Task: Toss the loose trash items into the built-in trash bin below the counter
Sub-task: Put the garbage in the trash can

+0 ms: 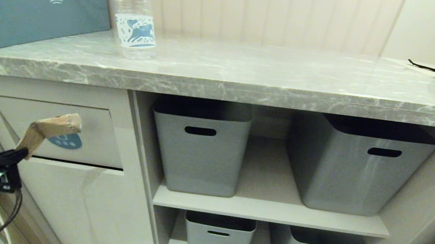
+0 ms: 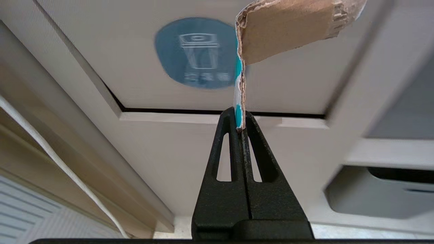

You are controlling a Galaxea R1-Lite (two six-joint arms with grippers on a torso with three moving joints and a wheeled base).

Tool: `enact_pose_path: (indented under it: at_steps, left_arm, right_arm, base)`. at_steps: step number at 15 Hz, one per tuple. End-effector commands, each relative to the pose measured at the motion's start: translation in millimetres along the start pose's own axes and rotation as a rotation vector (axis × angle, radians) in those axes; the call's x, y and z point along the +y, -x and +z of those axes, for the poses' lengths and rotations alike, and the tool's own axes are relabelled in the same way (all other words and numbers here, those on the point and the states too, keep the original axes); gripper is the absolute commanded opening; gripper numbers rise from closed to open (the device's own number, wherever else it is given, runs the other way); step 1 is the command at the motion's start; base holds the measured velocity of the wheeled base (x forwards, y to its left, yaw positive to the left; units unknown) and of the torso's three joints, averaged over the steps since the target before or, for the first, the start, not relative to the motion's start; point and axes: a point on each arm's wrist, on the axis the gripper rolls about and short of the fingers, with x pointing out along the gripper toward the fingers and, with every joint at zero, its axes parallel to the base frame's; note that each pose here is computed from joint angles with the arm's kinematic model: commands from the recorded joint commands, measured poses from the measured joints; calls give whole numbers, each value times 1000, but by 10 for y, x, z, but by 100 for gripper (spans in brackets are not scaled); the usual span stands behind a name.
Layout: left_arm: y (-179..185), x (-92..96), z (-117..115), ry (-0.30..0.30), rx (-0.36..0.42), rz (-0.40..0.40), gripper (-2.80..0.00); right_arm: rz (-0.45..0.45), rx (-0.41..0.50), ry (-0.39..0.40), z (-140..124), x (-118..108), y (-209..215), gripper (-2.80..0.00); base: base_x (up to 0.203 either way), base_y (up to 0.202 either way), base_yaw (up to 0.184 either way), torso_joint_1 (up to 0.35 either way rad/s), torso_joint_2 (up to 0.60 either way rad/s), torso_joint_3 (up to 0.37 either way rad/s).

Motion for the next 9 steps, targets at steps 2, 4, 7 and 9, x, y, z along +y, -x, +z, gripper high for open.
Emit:
enact_pose_path:
  at_steps: [2,4,7,9]
  left_arm:
    - [-344,71,-196,15,82,1,-280]
    - [-453,83,-261,18,97,-2,-280]
    - [-643,113,-328,22,113,-4,-280]
    - [-776,128,-370,23,117,-7,-280]
  right_arm:
    - [1,-1,1,0,0,1,-280]
    - [1,-1,1,0,0,1,-280]
    - [1,-1,1,0,0,1,-280]
    - [1,0,1,0,0,1,-280]
  base:
    - [0,0,0,0,0,0]
    - [0,0,0,0,0,0]
    - [0,0,0,0,0,0]
    - [0,0,0,0,0,0]
